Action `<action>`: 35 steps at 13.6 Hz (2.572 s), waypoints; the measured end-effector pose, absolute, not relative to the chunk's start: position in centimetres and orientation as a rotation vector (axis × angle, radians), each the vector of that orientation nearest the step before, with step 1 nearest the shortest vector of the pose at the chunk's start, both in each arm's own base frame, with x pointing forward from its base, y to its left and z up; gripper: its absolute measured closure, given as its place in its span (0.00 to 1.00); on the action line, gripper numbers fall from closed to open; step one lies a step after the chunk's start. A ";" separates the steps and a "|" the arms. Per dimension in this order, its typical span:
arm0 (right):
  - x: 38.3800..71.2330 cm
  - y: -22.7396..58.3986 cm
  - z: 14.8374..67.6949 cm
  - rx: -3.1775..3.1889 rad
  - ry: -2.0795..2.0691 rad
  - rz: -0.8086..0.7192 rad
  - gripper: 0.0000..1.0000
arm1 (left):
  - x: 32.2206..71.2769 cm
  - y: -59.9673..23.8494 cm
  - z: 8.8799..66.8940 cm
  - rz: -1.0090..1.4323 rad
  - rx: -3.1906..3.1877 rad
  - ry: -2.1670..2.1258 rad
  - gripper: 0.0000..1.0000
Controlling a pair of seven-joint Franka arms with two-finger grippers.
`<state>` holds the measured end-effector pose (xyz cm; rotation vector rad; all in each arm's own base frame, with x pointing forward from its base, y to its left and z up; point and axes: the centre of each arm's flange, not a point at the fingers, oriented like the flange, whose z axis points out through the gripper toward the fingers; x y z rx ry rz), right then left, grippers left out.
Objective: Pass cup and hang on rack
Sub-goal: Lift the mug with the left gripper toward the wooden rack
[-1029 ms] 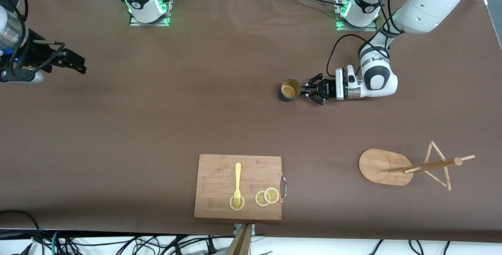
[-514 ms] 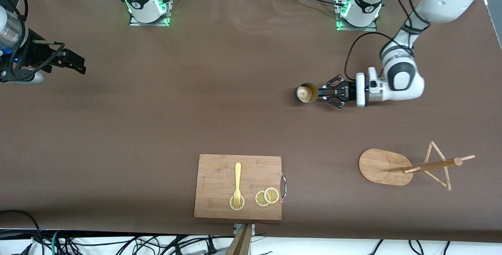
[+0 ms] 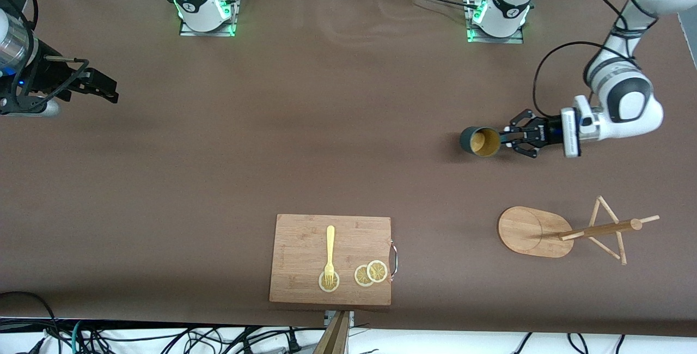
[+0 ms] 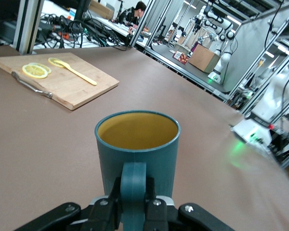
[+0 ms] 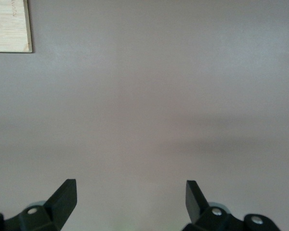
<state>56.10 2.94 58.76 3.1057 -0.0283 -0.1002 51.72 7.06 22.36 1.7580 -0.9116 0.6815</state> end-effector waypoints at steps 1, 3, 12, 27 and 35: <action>56.1 2.9 58.8 3.106 -0.028 -0.100 0.00 | 52.3 8.1 23.5 0.632 1.766 -0.864 0.79; 56.1 2.9 58.8 3.106 -0.029 -0.100 0.00 | 52.6 9.6 24.6 0.562 1.770 -0.755 0.79; 56.1 2.9 58.8 3.106 -0.029 -0.100 0.00 | 54.0 17.5 25.4 0.269 1.673 -0.214 0.79; 56.1 3.3 58.8 3.113 -0.023 -0.102 0.00 | 57.6 23.4 21.7 0.148 1.310 0.230 0.79; 56.1 3.3 58.7 3.114 -0.022 -0.105 0.00 | 60.4 25.9 21.5 0.026 1.217 0.317 0.79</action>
